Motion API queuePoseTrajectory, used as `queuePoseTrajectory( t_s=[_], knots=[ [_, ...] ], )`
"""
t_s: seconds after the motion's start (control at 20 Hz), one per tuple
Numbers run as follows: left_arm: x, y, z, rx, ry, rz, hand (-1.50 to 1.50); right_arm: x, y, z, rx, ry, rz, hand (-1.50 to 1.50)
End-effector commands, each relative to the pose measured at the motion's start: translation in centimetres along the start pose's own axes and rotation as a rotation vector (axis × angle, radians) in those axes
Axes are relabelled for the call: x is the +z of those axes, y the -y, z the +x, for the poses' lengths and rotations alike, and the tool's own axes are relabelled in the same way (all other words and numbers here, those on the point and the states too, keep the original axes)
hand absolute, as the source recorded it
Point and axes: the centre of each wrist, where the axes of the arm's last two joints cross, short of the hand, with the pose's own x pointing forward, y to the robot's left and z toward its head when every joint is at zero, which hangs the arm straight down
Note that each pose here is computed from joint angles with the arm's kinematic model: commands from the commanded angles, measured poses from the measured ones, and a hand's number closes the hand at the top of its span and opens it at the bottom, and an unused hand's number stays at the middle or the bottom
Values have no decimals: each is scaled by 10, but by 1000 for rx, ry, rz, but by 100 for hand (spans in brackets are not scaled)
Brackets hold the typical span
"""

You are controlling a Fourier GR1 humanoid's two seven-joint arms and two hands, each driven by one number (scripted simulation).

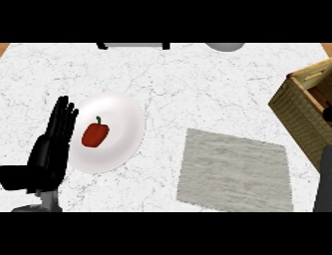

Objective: Pick the eggplant from the placemat and place it in the basket

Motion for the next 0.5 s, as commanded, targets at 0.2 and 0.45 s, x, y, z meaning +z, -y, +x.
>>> queuePoseTrajectory(
  t_s=[0.2, 0.45],
  knots=[
    [-5, -5, -6, 1, 5, 4, 0, 1, 9, 0, -172, 27, -124, -150],
    [-7, -5, 5, -3, -10, 0, 0, 8, 38, 9, -194, 56, -289, -150]
  ],
)
